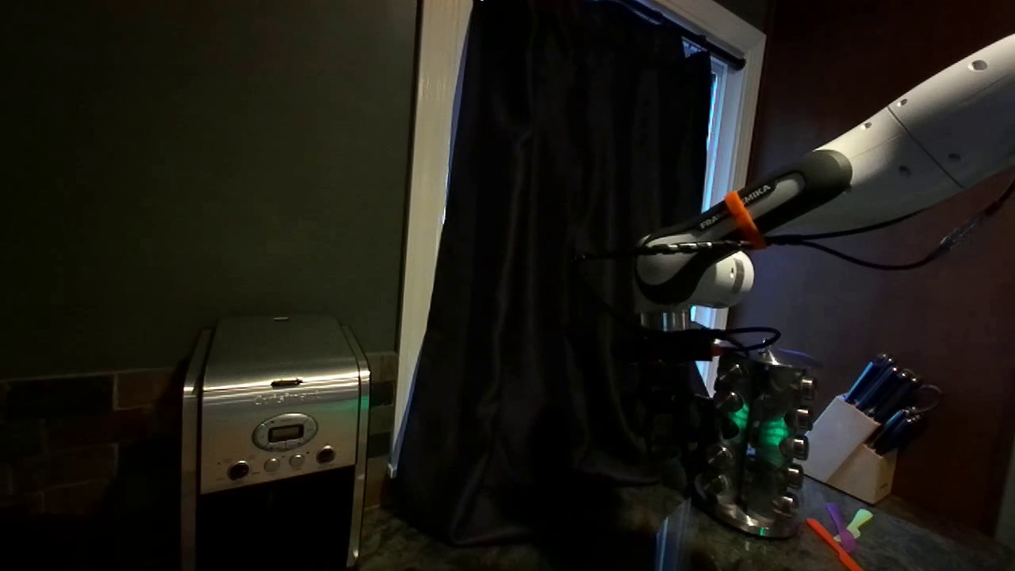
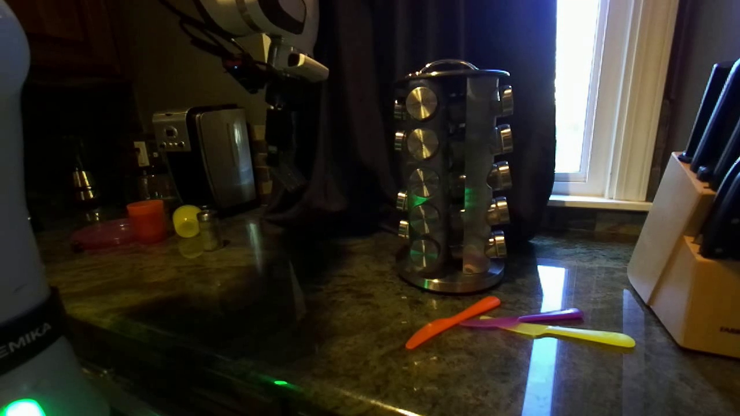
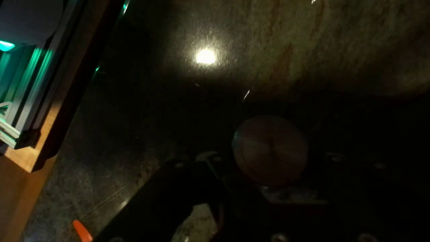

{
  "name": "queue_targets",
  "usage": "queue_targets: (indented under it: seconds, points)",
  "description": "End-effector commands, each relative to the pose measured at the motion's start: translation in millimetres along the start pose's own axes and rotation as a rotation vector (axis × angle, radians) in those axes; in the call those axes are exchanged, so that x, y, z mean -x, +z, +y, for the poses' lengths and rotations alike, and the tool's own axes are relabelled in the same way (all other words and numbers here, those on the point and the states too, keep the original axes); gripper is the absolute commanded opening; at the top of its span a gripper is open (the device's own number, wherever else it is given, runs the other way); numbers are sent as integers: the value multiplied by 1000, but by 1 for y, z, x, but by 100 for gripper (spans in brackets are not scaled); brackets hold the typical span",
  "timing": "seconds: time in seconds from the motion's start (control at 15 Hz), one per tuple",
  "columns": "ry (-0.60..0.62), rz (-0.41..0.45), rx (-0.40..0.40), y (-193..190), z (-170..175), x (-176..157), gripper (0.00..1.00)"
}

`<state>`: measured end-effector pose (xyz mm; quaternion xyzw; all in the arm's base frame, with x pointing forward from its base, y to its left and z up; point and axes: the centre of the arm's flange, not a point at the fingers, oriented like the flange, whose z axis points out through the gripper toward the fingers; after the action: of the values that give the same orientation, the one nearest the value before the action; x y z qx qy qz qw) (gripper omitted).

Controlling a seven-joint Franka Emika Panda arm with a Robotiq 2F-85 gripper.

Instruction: Remove one bottle from the holder, then place it on the counter

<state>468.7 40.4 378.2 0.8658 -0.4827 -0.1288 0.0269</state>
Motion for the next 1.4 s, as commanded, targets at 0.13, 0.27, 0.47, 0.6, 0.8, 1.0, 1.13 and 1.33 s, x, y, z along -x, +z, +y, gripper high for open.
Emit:
queue_targets:
  seconds: [0.13,0.27,0.47,0.6,0.8,1.0,1.13,1.33]
  points:
    - [-129,-265,-29,14,-12,-11,25]
    - [-109,-204,-27,16,-8,-5,50]
    - [-120,-225,-33,19,-11,-9,50]
    - [-123,-225,-35,18,-12,-9,50]
    - [-167,-261,-60,26,-18,-2,25]
    - [-264,-362,-96,41,-28,14,25]
    - [-317,-403,-128,49,-36,22,25]
    - [-381,-466,-154,58,-47,32,25]
